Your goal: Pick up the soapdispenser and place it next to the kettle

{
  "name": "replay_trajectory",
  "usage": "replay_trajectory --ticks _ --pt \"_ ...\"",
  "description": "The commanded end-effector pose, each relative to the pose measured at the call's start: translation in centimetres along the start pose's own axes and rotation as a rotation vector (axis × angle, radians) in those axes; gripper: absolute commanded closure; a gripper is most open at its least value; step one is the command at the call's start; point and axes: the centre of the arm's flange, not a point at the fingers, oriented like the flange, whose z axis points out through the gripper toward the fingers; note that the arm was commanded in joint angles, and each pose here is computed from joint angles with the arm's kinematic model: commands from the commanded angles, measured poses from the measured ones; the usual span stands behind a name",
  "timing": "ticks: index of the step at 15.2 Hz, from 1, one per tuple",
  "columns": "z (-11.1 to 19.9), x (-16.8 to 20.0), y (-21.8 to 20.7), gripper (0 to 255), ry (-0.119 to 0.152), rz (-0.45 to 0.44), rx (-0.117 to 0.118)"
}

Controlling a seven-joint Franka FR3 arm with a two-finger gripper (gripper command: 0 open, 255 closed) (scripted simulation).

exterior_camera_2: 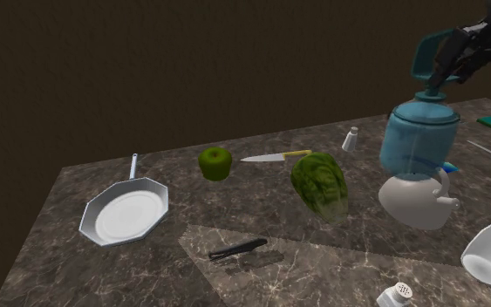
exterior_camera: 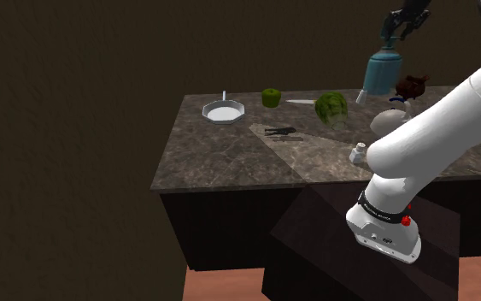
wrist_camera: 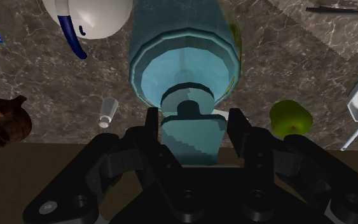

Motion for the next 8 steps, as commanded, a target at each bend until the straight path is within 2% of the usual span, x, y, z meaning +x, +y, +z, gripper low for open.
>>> replay_trajectory --ticks 1,8 --pt "-0.3 -0.7 2.7 255 0.001 -0.002 -0.001" --pt "-1.1 -3.4 11.5 255 0.001 -0.002 -0.001"
